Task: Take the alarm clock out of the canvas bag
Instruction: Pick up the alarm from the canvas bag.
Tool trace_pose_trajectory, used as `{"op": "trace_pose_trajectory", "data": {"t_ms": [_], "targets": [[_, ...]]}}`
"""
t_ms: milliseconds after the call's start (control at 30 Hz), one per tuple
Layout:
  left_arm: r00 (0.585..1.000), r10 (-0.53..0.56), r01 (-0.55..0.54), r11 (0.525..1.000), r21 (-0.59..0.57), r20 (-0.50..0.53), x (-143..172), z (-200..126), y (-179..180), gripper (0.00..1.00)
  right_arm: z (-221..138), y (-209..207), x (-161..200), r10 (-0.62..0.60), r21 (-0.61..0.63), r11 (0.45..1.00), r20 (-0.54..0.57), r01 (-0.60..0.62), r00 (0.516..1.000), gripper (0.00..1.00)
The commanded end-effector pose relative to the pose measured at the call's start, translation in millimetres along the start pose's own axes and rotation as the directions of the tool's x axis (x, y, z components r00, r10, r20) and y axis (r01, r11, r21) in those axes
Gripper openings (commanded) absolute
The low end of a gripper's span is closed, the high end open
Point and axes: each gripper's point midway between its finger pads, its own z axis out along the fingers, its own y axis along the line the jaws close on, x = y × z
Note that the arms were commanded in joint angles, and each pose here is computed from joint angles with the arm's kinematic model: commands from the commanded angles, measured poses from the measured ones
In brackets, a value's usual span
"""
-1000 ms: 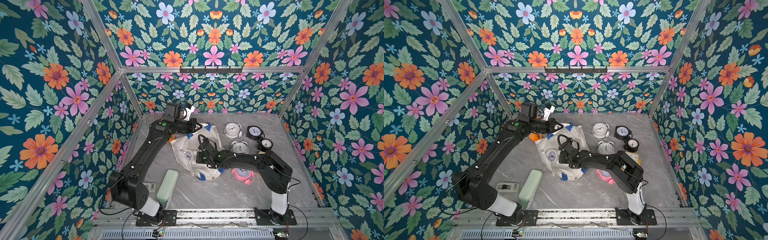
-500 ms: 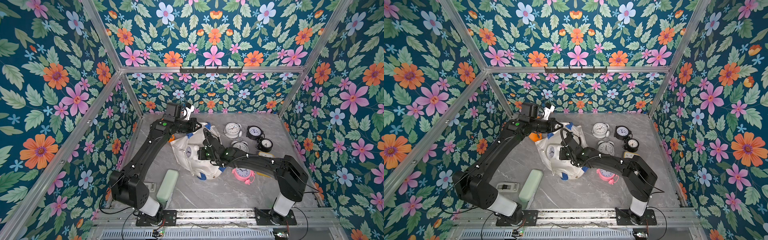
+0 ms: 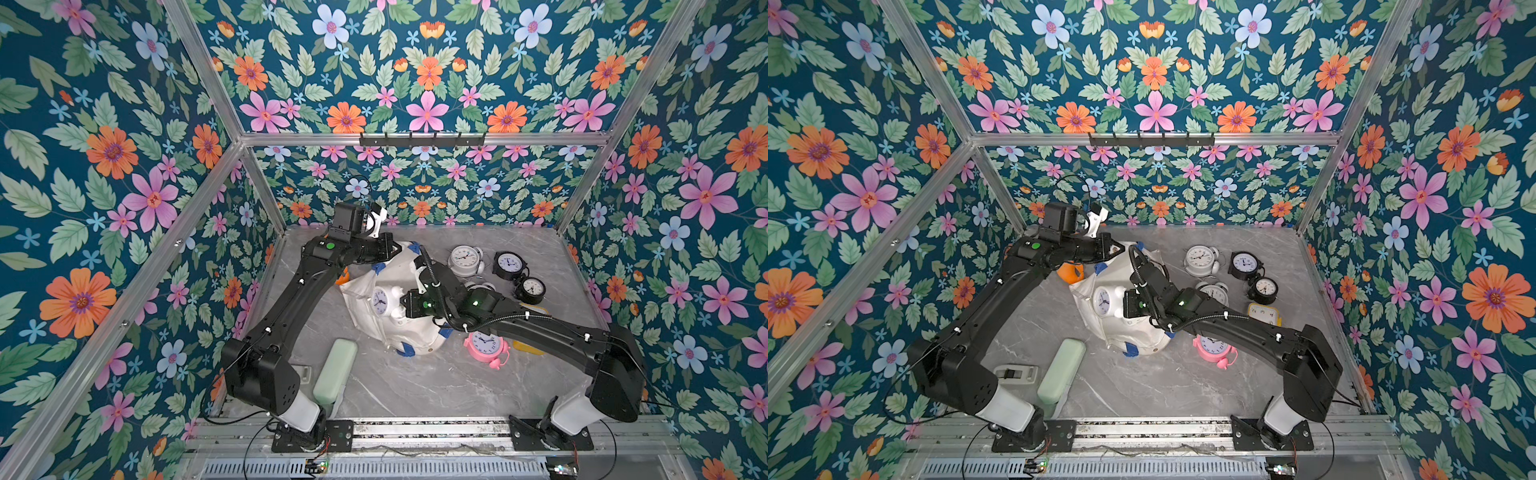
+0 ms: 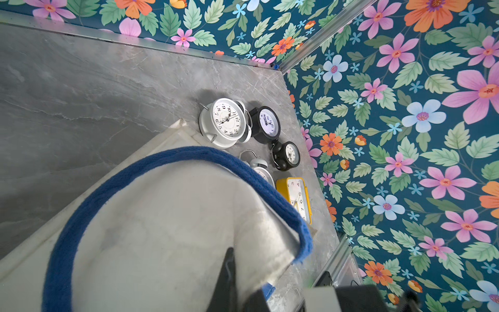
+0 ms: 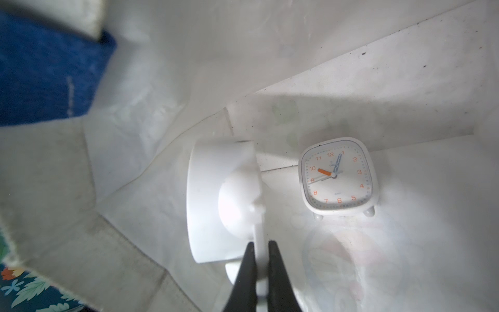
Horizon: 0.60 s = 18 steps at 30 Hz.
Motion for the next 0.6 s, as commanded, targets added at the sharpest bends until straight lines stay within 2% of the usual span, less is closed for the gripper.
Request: {"op": "trace_pose_trajectory", "data": {"t_ms": [0,333,567], "targets": [[0.999,0.023,-0.022,1.0,-0.009,0.031,-9.4,-1.5,-0.5,0.0,-12.6,2.7,1.3,-0.033,0.0,0.999,-0.02,0.033,0.999,0.0],[0.999,-0.001,0.003,0.999,-0.042,0.045,-16.5,-0.2,5.3,0.0,-60.0,3.3,-3.5,-0.08,0.01,0.997,-0.007,0.08,0.997,0.0],[0.998,-0.007,0.009,0.999,-0.034,0.06,-21.9,0.0,3.5,0.0,-102.8,-1.0,-13.9,-0.112,0.042,0.993,0.052,0.11,0.992,0.0]]}}
